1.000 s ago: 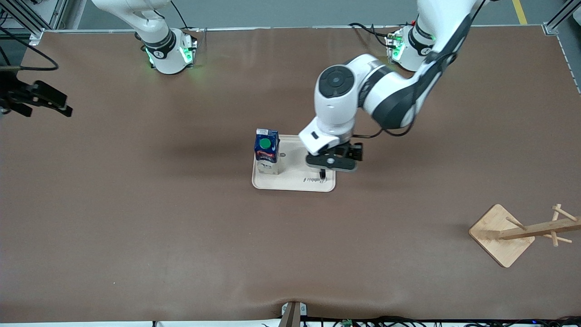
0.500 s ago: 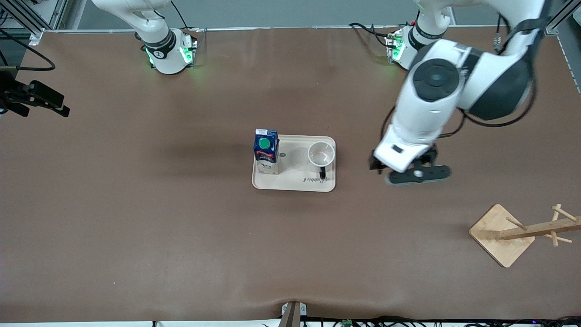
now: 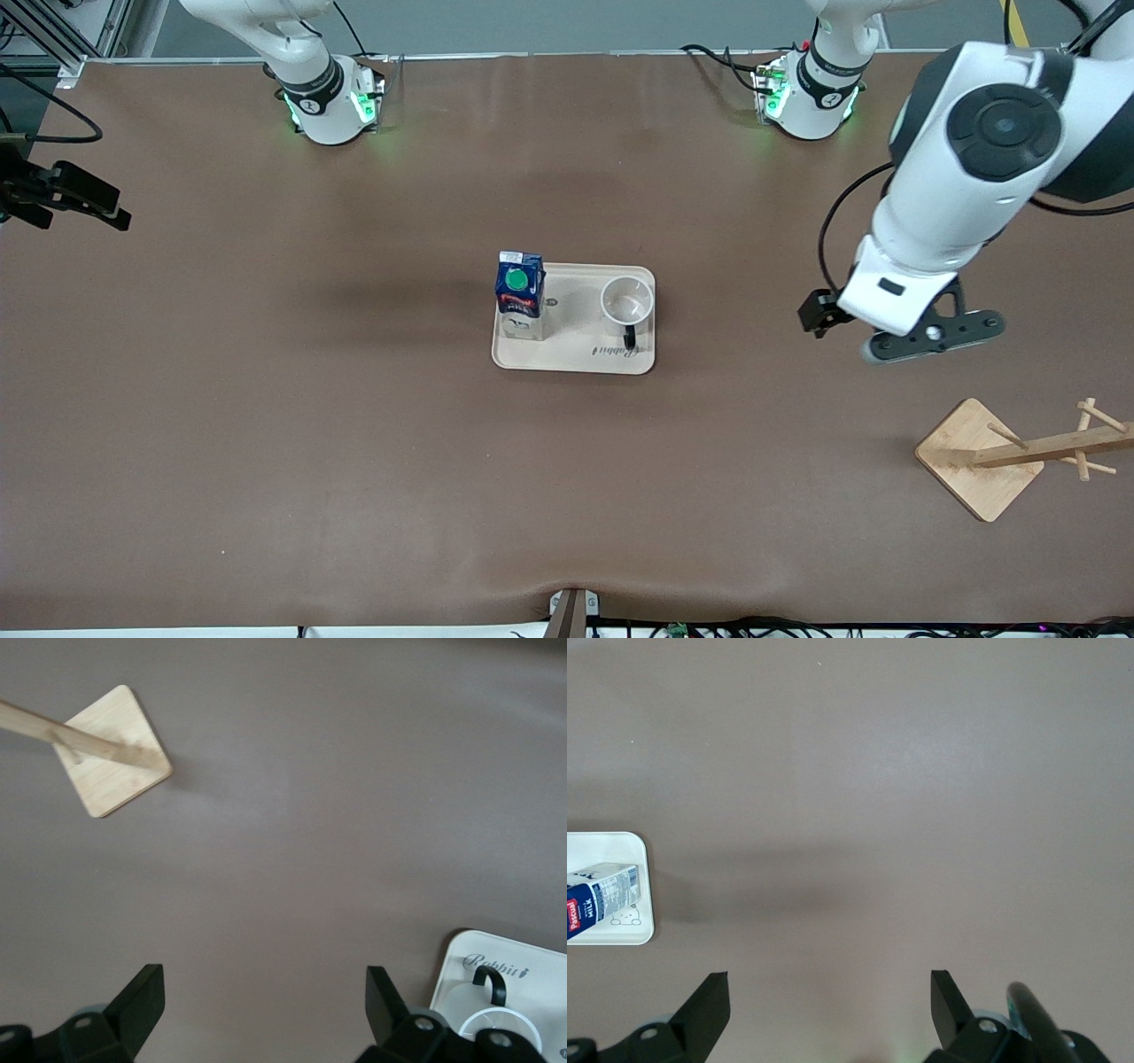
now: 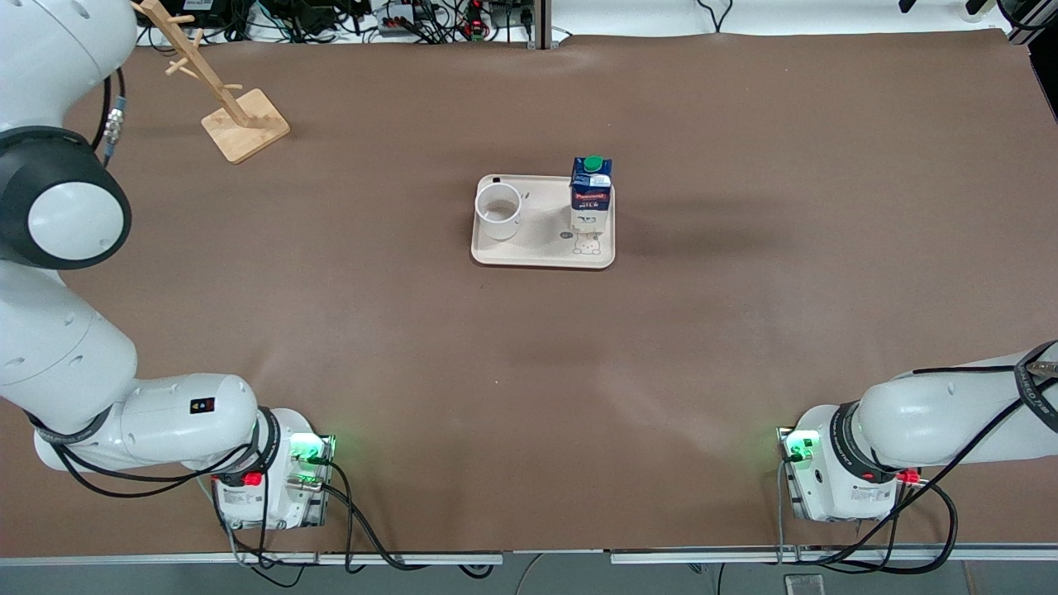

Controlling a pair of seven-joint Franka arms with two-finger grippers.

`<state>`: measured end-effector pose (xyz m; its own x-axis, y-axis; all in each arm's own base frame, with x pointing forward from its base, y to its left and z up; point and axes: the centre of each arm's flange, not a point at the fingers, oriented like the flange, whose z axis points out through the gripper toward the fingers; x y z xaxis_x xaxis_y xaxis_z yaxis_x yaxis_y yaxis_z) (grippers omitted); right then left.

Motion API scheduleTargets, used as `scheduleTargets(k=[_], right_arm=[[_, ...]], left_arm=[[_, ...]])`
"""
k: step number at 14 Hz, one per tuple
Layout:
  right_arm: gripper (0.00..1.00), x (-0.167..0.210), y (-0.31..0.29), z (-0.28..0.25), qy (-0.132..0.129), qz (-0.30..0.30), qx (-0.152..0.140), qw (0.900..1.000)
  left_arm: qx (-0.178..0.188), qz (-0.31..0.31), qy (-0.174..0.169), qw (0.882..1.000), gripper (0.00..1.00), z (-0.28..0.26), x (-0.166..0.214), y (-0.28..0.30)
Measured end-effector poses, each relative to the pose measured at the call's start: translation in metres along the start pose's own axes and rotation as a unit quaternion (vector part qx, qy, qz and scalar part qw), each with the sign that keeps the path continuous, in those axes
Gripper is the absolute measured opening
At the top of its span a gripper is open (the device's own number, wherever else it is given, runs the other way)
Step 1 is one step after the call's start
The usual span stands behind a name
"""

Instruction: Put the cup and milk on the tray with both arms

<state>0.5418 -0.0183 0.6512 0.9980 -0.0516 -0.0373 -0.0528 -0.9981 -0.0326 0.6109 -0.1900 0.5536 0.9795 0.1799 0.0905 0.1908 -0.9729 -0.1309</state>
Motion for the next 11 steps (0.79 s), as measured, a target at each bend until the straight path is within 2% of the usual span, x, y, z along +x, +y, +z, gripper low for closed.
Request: scheduleTargets(k=[6, 11], right_arm=[[1.00, 0.000, 0.001, 0.000, -0.001, 0.001, 0.000, 1.000], [1.00, 0.000, 0.001, 0.001, -0.002, 0.001, 0.000, 1.000]], left_arm=[[-0.009, 0.006, -0.006, 1.000, 1.00, -0.028, -0.003, -0.033], [-0.024, 0.054, -0.004, 0.998, 1.00, -0.053, 0.001, -0.082]])
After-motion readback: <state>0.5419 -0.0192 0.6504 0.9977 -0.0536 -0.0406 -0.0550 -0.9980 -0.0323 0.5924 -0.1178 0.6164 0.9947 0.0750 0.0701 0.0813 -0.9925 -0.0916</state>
